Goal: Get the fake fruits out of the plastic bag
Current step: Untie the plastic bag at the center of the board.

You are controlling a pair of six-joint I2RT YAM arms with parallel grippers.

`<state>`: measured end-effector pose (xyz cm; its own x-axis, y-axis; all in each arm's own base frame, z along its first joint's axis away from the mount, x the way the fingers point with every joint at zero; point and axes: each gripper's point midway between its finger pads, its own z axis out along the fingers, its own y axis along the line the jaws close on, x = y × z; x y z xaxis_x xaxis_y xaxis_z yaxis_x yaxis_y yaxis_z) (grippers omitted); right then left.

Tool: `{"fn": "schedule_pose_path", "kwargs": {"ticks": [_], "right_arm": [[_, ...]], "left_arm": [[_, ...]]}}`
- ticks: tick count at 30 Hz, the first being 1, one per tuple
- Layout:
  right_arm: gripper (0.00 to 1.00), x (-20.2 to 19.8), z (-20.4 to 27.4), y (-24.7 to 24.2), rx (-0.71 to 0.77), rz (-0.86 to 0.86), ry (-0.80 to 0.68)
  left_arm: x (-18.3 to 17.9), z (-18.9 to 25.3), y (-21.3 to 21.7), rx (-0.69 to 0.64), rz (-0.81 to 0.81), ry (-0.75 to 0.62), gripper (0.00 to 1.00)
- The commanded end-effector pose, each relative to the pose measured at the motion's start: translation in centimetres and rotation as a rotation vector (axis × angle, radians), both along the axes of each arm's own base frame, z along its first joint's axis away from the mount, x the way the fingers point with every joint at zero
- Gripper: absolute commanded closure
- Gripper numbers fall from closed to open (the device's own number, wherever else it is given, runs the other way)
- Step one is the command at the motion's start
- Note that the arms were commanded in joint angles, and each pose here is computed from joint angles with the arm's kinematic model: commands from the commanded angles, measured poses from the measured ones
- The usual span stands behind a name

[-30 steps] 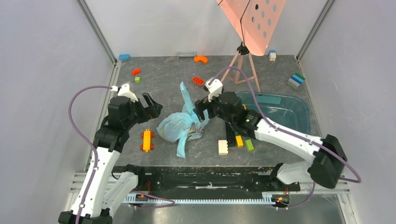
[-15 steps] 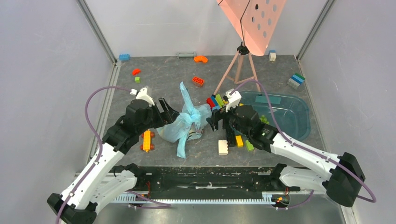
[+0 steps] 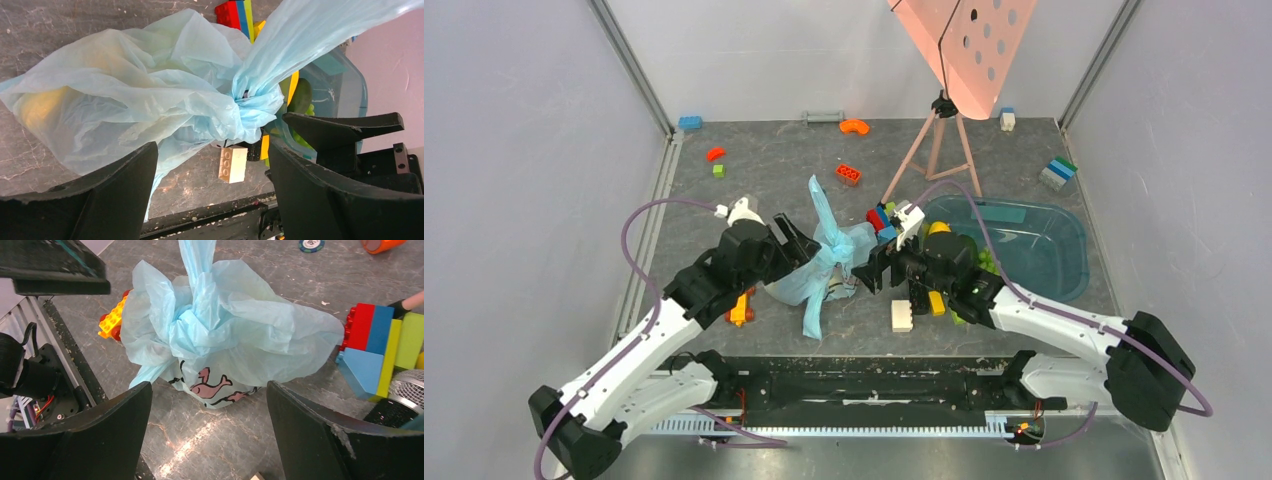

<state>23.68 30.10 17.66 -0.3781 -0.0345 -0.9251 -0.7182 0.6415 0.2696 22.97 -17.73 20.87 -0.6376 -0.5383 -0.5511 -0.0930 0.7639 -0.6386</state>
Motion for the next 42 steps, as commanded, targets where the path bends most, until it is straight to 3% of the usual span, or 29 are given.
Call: {"fn": "schedule_pose_path", "kwargs": {"ticks": [1, 8, 16, 21, 26, 30, 40, 42], "right_arm": [[0.13, -0.3, 1.2, 1.6, 0.079, 0.064, -0.028], [0.17, -0.3, 0.6, 2.9, 0.119, 0.09, 0.017], [0.29, 0.8, -0.6, 3.8, 0.112, 0.074, 0.042], [0.48, 1.2, -0.8, 4.3, 0.123, 0.08, 0.044], [0.8, 0.9, -0.8, 4.8, 0.139, 0.108, 0.045], [0.97, 0.7, -0.8, 5.1, 0.148, 0.127, 0.051], [1.0, 0.3, -0.5, 5.2, 0.158, 0.151, 0.041], [1.0, 0.2, -0.6, 5.2, 0.156, 0.155, 0.042]], "left_arm": [[1.2, 0.4, -0.5, -0.063, 0.077, -0.011, 0.13], [1.8, -0.1, -1.2, -0.058, 0.081, -0.004, 0.13], [2.4, -1.3, -1.7, -0.044, 0.096, 0.008, 0.14], [2.8, -1.9, -1.8, -0.028, 0.109, 0.014, 0.14], [3.2, -2.3, -1.7, -0.014, 0.124, 0.012, 0.14], [3.3, -3.0, -1.9, -0.004, 0.125, 0.027, 0.14], [3.6, -4.8, -2.0, 0.033, 0.133, 0.049, 0.18], [3.7, -4.9, -1.7, 0.038, 0.143, 0.044, 0.25]]}}
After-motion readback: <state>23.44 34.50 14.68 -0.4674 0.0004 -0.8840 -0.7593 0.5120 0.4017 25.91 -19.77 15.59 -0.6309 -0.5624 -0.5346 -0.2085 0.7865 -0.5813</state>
